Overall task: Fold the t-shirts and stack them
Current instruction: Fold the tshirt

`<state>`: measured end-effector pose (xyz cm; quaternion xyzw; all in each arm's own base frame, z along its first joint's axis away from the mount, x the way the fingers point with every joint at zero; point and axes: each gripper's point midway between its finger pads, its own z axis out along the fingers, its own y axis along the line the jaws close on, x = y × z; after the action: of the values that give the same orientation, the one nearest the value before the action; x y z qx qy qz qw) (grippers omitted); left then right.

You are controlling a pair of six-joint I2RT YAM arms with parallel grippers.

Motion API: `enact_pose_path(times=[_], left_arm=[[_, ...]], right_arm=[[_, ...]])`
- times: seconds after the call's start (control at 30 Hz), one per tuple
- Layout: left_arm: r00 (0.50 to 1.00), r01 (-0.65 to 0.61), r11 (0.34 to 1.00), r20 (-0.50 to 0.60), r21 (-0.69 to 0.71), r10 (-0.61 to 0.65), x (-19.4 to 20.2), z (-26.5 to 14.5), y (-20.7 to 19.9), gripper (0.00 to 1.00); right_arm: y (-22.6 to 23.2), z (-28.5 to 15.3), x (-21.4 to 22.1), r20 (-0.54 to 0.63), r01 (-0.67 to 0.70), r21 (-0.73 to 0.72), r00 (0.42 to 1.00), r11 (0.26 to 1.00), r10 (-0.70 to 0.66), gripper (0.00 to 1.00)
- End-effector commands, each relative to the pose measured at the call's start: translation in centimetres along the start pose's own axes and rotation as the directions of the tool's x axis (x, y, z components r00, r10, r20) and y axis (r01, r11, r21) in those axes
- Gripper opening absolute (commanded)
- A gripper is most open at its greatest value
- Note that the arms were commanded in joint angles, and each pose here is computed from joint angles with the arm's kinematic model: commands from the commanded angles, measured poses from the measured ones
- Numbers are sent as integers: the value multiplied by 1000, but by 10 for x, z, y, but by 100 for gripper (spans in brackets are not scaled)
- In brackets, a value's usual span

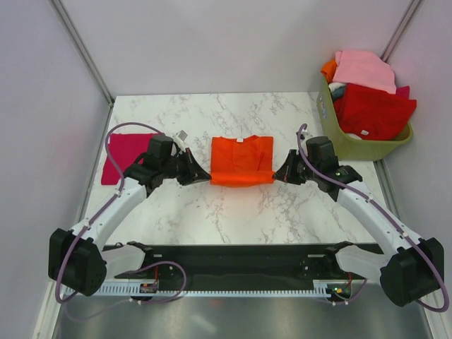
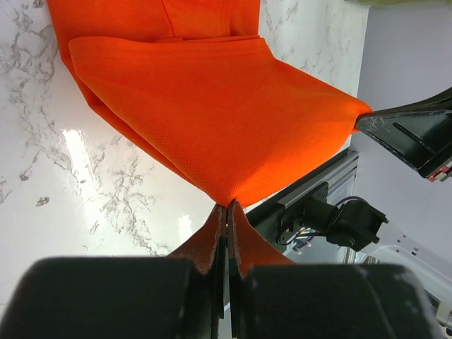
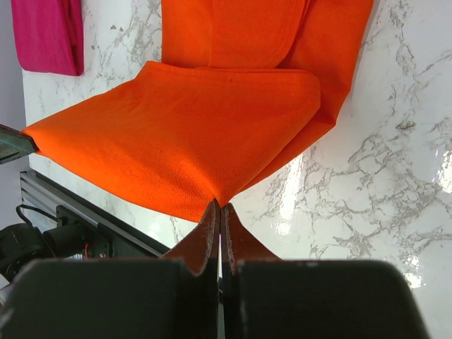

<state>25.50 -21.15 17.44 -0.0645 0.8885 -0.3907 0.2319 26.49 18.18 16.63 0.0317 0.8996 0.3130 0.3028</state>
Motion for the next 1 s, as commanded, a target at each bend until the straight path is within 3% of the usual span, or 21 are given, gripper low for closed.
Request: enact_pose_path(times=[0.0, 0.53, 0.8, 0.97], left_arm=[[999, -38, 999, 11, 27, 38, -4, -5, -8, 2], [999, -33, 999, 38, 5, 33, -63, 27, -21, 2], [998, 42, 995, 59, -90, -37, -116, 75, 17, 2], [992, 92, 993, 89, -74, -85, -162, 96, 26, 2]], right_arm=[[-1, -8, -5, 41, 15, 9, 999, 1000, -15, 0], [-21, 22, -72, 116, -5, 145, 993, 989, -12, 0], [-41, 69, -119, 114, -49, 171, 993, 984, 29, 0], [-47, 105, -154, 138, -65, 153, 989, 986, 44, 0]])
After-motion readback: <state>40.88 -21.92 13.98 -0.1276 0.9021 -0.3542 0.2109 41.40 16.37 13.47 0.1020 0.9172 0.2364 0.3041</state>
